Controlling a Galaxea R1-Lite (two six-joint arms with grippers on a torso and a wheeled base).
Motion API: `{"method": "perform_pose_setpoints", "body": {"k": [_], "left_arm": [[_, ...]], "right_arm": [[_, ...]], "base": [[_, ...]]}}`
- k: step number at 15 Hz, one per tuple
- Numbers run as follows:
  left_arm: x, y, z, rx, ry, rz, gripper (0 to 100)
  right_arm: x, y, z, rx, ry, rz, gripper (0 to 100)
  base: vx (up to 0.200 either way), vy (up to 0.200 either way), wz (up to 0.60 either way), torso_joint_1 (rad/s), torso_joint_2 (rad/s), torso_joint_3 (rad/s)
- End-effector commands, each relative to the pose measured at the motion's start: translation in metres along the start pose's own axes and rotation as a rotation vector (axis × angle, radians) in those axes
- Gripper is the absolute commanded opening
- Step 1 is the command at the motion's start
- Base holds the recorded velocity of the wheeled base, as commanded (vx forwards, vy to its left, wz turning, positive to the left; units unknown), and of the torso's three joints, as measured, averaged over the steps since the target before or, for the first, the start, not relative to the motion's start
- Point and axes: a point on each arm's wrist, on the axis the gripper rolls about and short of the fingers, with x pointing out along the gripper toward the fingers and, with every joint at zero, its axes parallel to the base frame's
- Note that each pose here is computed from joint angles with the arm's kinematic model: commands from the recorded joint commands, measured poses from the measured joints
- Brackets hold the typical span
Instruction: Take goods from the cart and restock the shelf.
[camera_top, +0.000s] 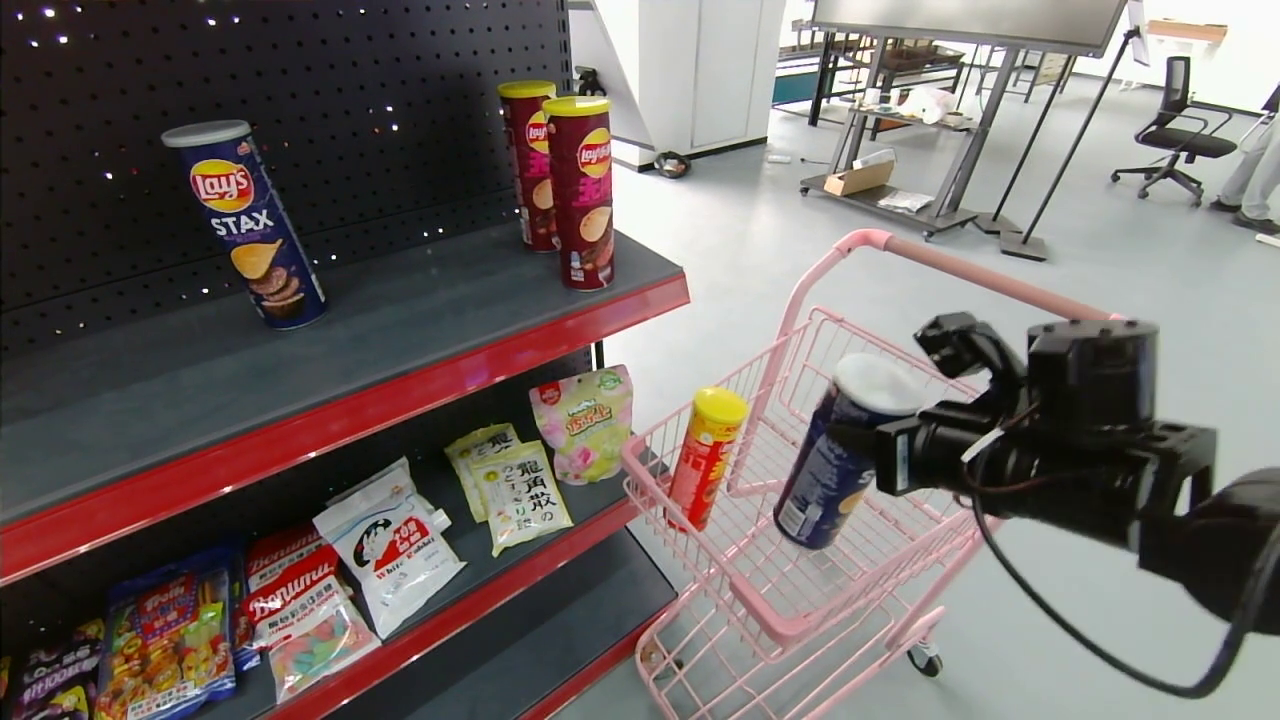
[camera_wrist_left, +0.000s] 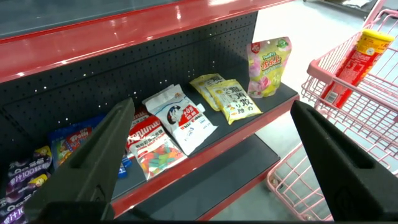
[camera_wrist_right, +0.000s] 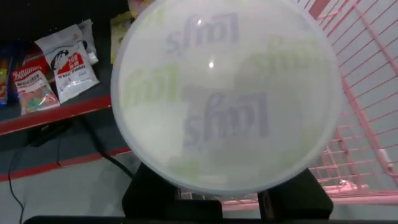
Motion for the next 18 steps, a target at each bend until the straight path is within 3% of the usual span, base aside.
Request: {"method": "perform_pose_setpoints", "body": {"k": [1,3,5,7,9,13,18], "left_arm": [[0.000,0.000,0.000,0.000,0.001,-0.001,100],[0.000,0.000,0.000,0.000,0.000,0.000,100],[0.000,0.000,0.000,0.000,0.000,0.000,100],[0.000,0.000,0.000,0.000,0.001,0.000,100],[0.000,0.000,0.000,0.000,0.001,-0.003,100],[0.000,0.000,0.000,0.002,0.000,-0.009,100],[0.000,0.000,0.000,0.000,0.001,-0.009,100]], "right_arm": [[-0.094,0.006,0.086,-0.075,-0.234,-0.042,0],[-0.133,0.002,0.096,-0.133,-0.249,-0.120,0],[-0.176,-0.003,0.082,-0.115,-0.236,-0.185,0],[-0.233,-0.004,0.044,-0.114,-0.125,-0.337,0],[-0.263,0.004,0.008,-0.117,-0.115,-0.352,0],[-0.291,0.010,-0.042,-0.124,-0.151,-0.510,0],[-0.291,0.011,-0.068,-0.193,-0.127,-0.509,0]], "base": [[0.000,0.000,0.00,0.000,0.00,0.000],[0.000,0.000,0.00,0.000,0.00,0.000],[0.000,0.000,0.00,0.000,0.00,0.000],[0.000,0.000,0.00,0.000,0.00,0.000],[0.000,0.000,0.00,0.000,0.00,0.000],[0.000,0.000,0.00,0.000,0.00,0.000],[0.000,0.000,0.00,0.000,0.00,0.000]]}}
